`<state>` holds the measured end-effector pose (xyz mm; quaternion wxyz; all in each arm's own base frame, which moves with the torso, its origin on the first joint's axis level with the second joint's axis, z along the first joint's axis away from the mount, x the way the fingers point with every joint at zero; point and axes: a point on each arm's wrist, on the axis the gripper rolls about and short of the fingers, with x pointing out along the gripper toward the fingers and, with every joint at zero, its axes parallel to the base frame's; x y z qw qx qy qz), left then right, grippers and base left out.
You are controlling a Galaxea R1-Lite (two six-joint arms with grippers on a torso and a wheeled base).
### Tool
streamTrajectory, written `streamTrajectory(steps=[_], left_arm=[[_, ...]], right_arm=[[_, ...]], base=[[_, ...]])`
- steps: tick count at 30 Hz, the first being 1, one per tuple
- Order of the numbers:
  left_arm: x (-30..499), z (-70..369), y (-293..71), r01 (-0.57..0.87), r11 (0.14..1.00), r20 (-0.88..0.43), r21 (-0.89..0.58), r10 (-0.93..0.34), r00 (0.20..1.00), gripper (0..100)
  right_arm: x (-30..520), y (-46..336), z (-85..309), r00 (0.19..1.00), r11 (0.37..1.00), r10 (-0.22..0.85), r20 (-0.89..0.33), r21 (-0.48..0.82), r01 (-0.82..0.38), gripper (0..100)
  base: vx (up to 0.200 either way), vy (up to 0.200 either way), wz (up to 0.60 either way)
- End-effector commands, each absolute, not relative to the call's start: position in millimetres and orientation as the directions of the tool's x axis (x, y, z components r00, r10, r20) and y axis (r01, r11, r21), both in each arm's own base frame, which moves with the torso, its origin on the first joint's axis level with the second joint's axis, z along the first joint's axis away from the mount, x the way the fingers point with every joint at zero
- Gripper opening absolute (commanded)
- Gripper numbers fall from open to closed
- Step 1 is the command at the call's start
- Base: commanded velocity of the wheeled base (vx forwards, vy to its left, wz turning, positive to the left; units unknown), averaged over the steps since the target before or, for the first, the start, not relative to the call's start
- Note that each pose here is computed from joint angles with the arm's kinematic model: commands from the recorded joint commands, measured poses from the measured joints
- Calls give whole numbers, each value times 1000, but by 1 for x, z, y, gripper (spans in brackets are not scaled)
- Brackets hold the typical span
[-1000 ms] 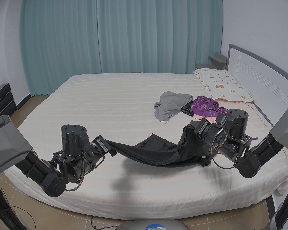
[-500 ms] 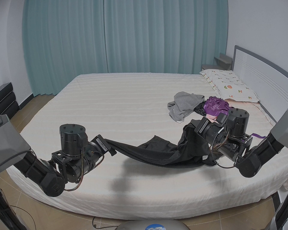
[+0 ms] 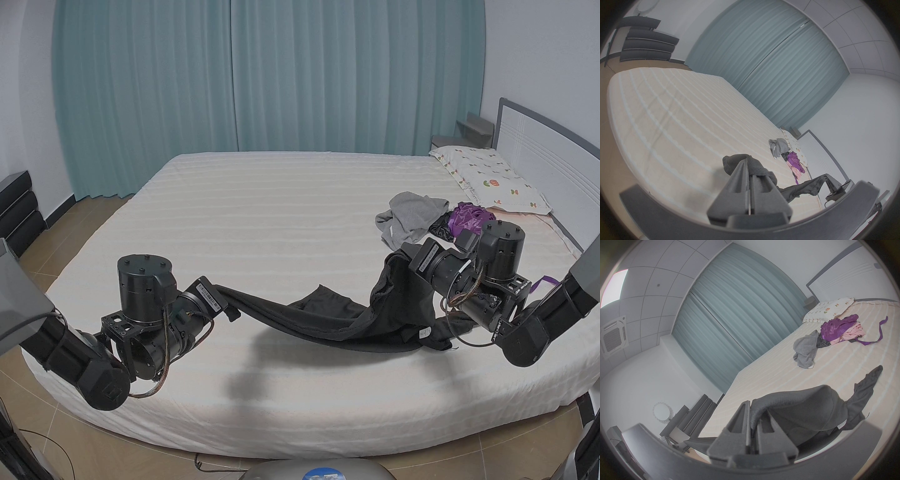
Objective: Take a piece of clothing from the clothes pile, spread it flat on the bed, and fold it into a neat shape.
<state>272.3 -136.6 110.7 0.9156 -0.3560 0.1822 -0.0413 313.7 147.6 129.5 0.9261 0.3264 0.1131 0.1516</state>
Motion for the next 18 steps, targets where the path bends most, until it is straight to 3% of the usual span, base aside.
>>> streamTrajectory(steps=[1, 8, 18], left_arm=[[272, 109, -138, -53, 744, -308, -666, -209, 928, 0], [270, 115, -136, -50, 741, -292, -670, -201, 935, 0], [254, 113, -129, -59, 750, -314, -658, -203, 927, 0]], right_arm=[[312, 142, 133, 933, 742, 343, -104, 639, -202, 0], [304, 129, 126, 938, 752, 319, -136, 638, -163, 0], [278, 117, 136, 939, 751, 318, -131, 640, -164, 0]], base=[[0, 200, 0], [0, 200, 0], [0, 0, 0]])
